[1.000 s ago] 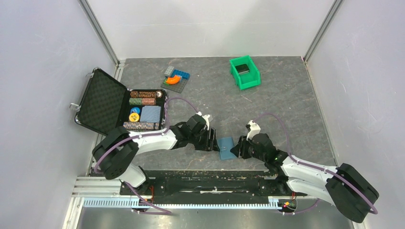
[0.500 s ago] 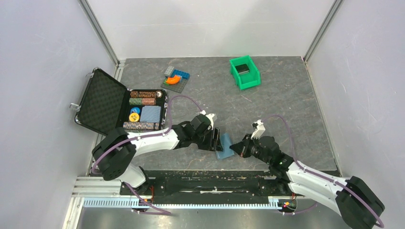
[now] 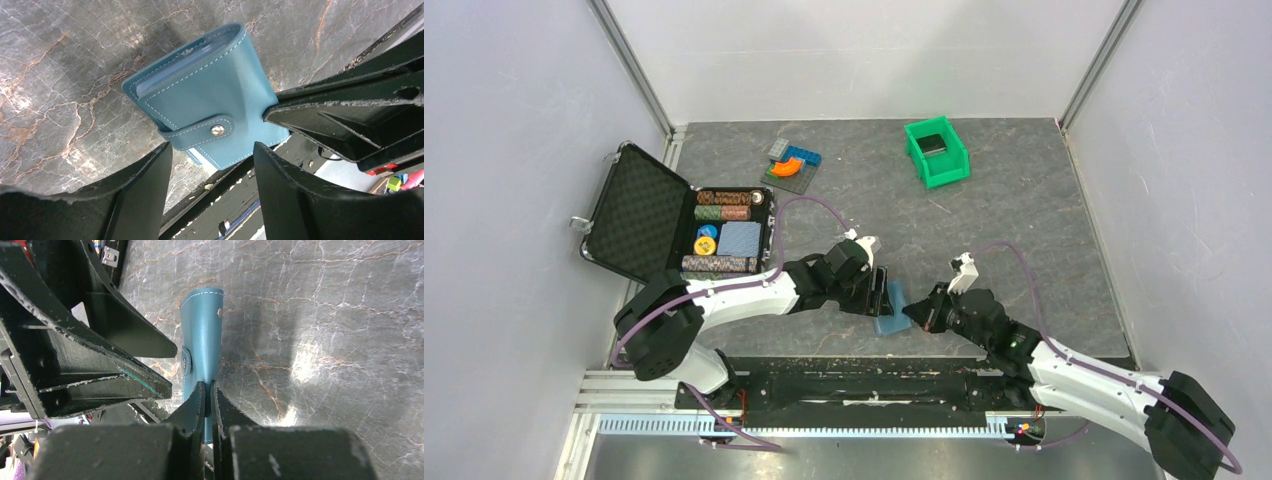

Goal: Take the credit cards out of the card holder
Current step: Open the card holder at the center of the board.

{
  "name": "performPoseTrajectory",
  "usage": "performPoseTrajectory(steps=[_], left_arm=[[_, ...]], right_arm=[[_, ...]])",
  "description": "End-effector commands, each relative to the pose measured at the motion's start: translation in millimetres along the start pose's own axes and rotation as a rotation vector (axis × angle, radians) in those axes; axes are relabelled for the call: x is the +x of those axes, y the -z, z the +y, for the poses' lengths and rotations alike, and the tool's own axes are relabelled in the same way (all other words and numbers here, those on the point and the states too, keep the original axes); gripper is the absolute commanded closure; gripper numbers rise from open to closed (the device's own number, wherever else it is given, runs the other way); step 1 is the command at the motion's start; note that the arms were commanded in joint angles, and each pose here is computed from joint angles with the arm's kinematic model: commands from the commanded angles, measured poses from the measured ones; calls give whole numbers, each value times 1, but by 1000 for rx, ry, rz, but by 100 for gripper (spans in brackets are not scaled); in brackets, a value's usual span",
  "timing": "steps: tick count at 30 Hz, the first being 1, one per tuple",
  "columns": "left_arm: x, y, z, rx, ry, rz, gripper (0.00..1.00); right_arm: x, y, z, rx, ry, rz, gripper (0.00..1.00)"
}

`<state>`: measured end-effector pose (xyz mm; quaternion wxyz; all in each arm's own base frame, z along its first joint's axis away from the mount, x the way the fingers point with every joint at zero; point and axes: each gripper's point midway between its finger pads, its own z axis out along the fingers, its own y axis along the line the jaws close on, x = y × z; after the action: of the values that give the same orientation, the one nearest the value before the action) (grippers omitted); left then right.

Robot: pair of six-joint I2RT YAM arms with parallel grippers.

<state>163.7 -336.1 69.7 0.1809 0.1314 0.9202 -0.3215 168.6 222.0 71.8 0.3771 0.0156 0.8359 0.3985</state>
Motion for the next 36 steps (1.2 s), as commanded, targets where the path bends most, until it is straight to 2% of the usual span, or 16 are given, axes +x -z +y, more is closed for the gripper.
performPoseTrajectory(steps=[1, 5, 14, 32, 36], left_arm=[[-16, 8, -15, 33, -40, -54, 34], [-15, 9, -14, 43, -53, -58, 38], [5, 12, 1, -5, -37, 11, 35], [21, 14, 24, -87, -12, 43, 40], [20, 11, 26, -103, -26, 45, 44]], right_arm=[[-22, -1, 28, -48, -16, -79, 100], [-20, -2, 41, -63, 5, -70, 100], [-19, -2, 63, -42, 57, -80, 100], [-16, -3, 70, 1, 98, -100, 100], [-16, -3, 72, -3, 107, -99, 100]])
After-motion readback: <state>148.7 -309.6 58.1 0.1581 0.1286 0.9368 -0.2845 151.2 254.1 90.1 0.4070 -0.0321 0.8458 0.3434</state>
